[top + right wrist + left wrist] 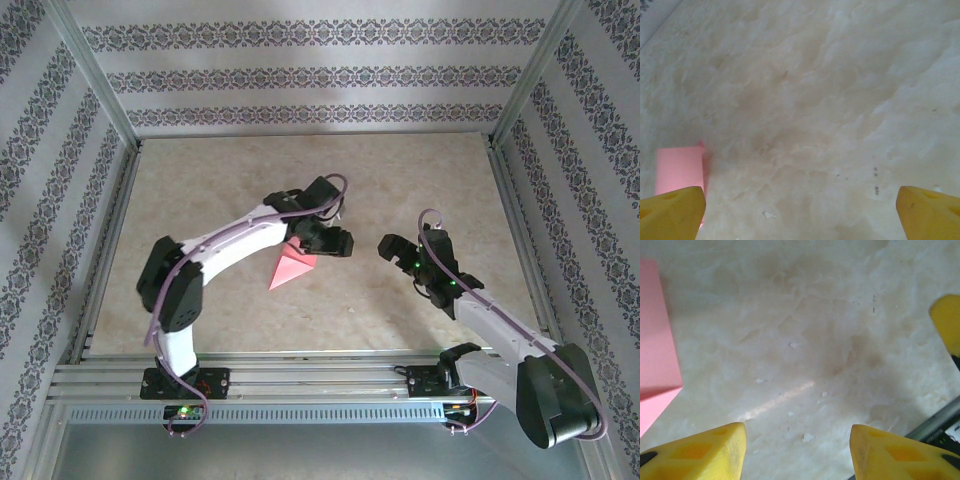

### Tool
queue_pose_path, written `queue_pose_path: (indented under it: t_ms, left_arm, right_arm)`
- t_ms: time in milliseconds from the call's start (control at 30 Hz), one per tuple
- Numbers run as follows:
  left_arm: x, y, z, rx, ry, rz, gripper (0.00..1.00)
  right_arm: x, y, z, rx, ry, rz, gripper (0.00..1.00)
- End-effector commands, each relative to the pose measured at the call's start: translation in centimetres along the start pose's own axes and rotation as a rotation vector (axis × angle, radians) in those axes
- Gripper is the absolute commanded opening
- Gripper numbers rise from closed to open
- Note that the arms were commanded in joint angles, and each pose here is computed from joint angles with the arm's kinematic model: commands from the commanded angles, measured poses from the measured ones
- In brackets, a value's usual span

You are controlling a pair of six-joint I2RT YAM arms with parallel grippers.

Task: Fold a paper plane with a square sheet of paper (pick it up from the middle)
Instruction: Fold the wing for the fifth time at the center of the table.

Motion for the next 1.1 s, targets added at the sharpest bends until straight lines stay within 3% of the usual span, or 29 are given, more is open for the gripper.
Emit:
queue_pose_path:
  t_ms: [0,200,567,867,1067]
  left_arm:
    - [-0.5,-1.7,3.0,0.022,-0.063,-0.129,0.56]
    - [-3.5,-2.0,8.3,0.247,-0.098,-0.172,0.43]
    - [-2.8,1.5,12.0,0.247,-0.194,-0.133,0.16]
    - [-3.1,3.4,14.1,0.354,-0.247,-0.093,0.09]
    - [-3.3,4.0,14.7,0.372,-0.277,-0.080,0.08]
  right_arm:
    - [0.1,0.5,1.4,0.093,-0.007,0.045,0.97]
    - [-0.8,2.2,3.4,0.129,-0.042,0.128,0.97]
    - [-3.1,5.2,6.7,0.190,-0.033,0.237,0.96]
    - [-4.2,6.6,8.2,0.248,0.005,0.332,0.93]
    - [-4.7,7.8,9.0,0.259,0.042,0.407,0.84]
Point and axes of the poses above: each hand's point on the last joint's axis, 136 mm out from that joint toward the fingers, its own y axis out along the fingers, its own z axis along the line the jaws close on, x = y × z, the point moved 10 cm from there along -y, back along the fingers, and after that the axes turned 3 degrees about y, right-handed, at the moved point
